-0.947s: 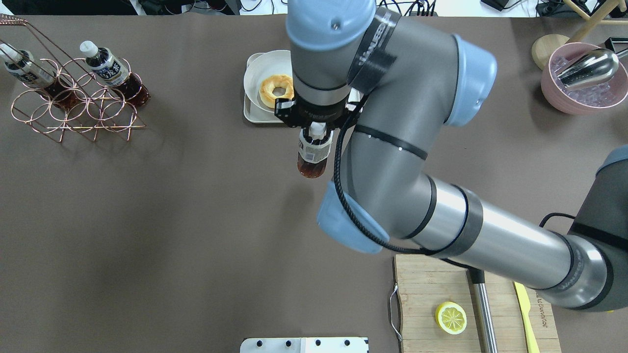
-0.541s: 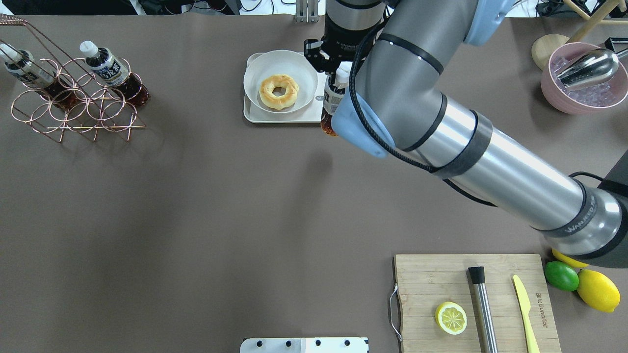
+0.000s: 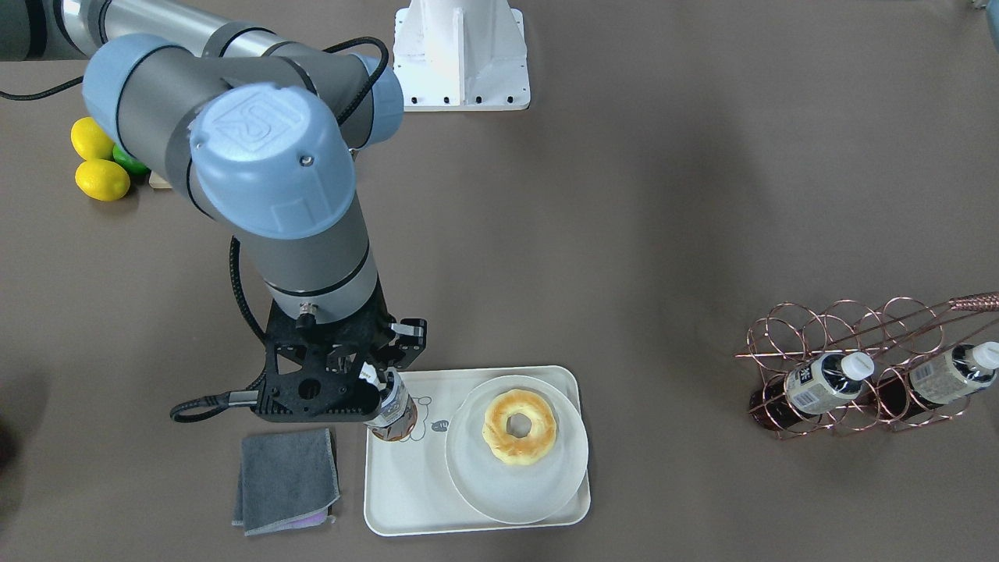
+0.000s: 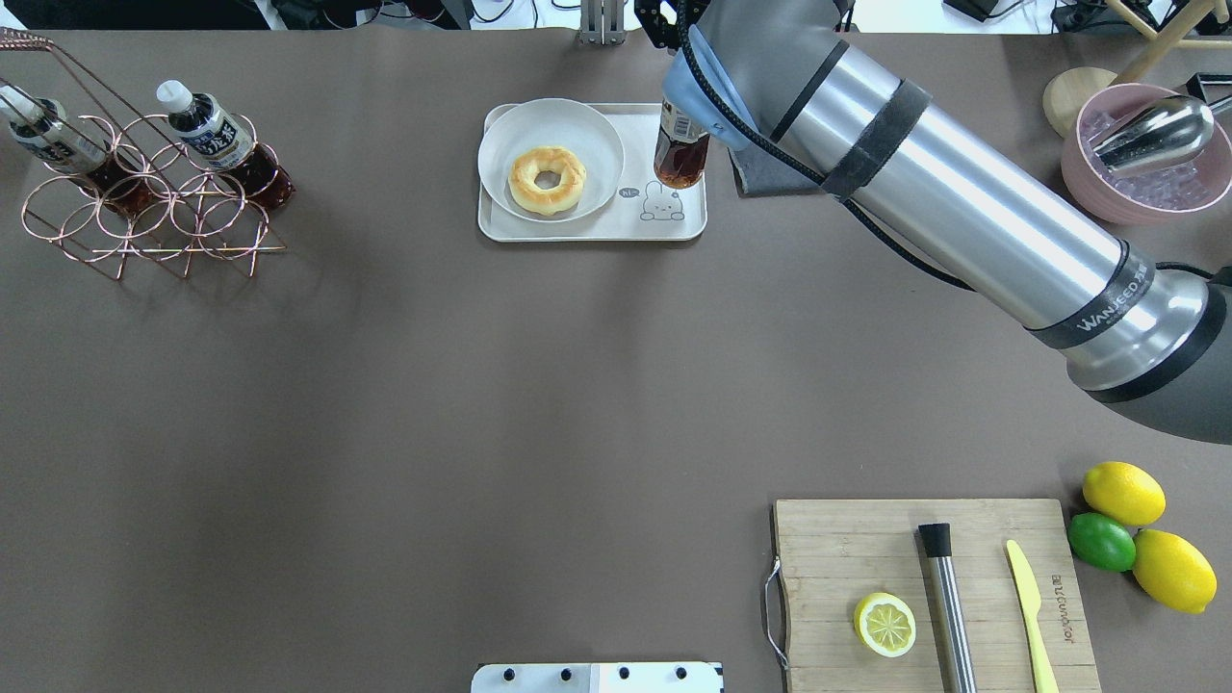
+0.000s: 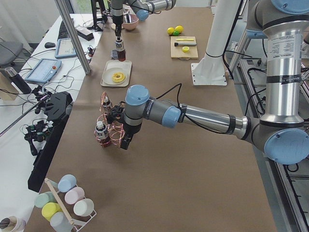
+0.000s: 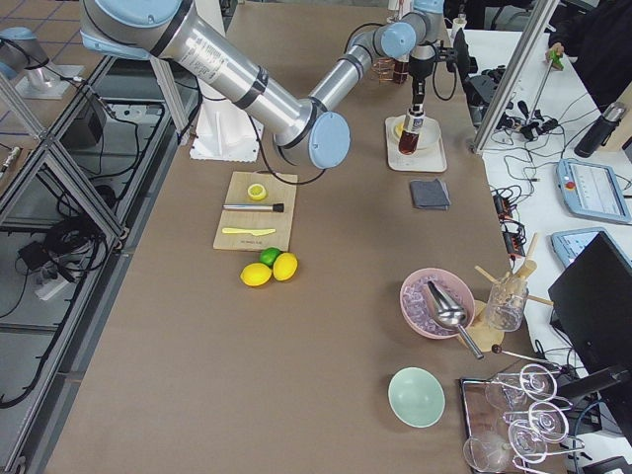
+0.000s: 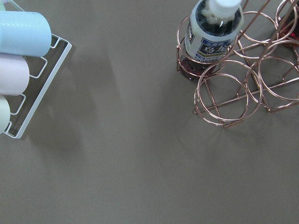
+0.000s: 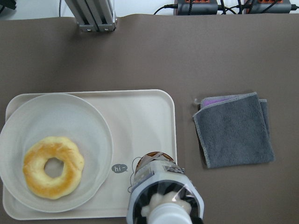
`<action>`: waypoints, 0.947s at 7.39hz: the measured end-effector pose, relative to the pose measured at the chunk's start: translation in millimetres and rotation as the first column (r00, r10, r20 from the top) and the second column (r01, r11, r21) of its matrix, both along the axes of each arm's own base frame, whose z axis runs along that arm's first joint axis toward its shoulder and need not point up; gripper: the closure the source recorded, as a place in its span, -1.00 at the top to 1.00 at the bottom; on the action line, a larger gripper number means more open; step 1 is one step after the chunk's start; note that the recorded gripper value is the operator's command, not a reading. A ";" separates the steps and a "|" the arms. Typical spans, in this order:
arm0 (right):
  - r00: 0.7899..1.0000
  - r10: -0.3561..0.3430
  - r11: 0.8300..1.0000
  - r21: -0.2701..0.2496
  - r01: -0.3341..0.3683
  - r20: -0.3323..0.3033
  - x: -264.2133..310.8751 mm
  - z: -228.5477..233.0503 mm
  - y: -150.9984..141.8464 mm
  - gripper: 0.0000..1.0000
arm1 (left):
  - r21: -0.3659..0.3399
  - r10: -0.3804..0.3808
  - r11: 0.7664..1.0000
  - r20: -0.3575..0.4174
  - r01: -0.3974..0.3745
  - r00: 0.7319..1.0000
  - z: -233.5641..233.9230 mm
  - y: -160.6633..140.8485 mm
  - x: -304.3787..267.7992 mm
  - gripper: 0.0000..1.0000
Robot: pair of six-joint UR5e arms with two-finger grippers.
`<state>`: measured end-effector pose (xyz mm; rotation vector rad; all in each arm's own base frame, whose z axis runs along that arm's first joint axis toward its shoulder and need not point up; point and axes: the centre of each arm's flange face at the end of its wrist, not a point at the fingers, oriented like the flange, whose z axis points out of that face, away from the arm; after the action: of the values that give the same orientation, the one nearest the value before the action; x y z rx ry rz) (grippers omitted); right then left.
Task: Place tea on tray
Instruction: 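Lower the bottle onto the white tray beside the donut bowl, release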
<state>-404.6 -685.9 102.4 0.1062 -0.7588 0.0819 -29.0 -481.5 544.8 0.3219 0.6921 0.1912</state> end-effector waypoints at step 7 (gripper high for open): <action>1.000 -0.020 0.999 0.035 0.021 -0.015 -31.6 13.0 -22.6 -1.00 | -0.008 0.000 1.000 0.001 0.000 1.000 6.1 -28.7 2.4 0.96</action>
<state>-436.2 -708.5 115.4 0.1319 -0.7466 0.0482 -26.5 -510.2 550.9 0.3144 0.6913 0.1887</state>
